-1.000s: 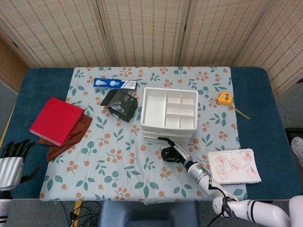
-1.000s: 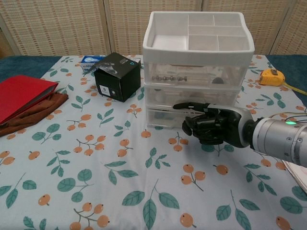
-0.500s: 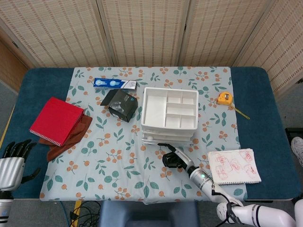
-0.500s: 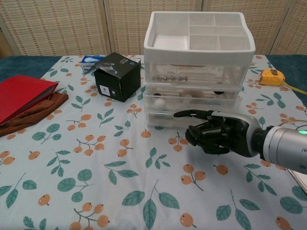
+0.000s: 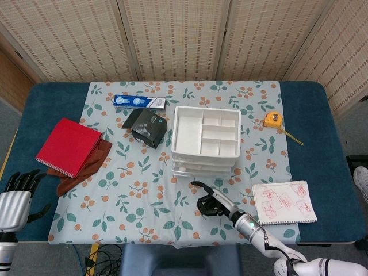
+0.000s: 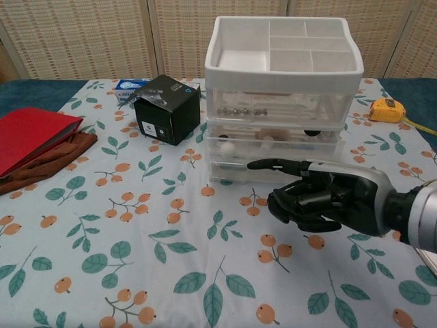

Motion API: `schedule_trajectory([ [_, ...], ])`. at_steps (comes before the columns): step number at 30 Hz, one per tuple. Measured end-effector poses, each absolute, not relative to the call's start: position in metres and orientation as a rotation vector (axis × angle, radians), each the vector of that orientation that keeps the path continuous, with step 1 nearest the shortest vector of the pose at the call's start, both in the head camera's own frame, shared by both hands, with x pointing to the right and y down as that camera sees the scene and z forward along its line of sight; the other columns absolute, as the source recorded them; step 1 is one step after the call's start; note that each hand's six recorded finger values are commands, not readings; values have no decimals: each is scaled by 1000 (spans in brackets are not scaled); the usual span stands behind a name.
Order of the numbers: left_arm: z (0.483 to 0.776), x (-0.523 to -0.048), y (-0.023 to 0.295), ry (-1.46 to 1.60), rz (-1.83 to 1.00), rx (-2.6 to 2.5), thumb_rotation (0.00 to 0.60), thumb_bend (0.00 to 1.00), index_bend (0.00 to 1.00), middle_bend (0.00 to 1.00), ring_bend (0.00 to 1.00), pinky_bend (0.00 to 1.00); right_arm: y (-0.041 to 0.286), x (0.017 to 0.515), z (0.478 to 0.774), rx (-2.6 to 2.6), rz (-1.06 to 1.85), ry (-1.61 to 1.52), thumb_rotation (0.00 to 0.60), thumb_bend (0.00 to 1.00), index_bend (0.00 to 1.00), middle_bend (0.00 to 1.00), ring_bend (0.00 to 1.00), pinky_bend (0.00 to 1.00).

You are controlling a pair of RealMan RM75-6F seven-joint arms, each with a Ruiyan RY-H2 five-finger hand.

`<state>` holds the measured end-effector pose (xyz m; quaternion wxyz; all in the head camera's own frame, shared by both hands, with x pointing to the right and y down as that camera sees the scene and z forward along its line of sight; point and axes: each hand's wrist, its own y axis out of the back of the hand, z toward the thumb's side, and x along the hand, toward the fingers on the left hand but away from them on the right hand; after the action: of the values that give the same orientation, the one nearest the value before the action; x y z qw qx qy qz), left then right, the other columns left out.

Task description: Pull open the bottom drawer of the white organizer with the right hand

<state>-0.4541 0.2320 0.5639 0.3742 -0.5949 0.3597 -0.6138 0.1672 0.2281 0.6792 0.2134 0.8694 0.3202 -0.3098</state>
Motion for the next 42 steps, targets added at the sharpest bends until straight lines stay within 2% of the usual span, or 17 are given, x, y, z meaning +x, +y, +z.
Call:
schedule_trajectory([
  [10,566,-453,233,916,-1573,-1529,600,214,182,149,141,91,211,189,656,2610,-959,1000,600,665,60,713,919,1000],
  [27,566,-452,233,914,-1573,-1534,600,214,182,149,141,91,191,211,677,2557,-1126,1099,600,665,61,713,919,1000],
  [36,566,-452,233,915,-1576,-1533,600,214,182,149,141,91,193,212,679,2553,-1155,1070,600,665,160,713,919,1000],
  [42,566,-451,233,911,-1572,-1536,600,214,182,149,141,91,200,213,675,2561,-1159,1040,600,665,169,713,919,1000],
])
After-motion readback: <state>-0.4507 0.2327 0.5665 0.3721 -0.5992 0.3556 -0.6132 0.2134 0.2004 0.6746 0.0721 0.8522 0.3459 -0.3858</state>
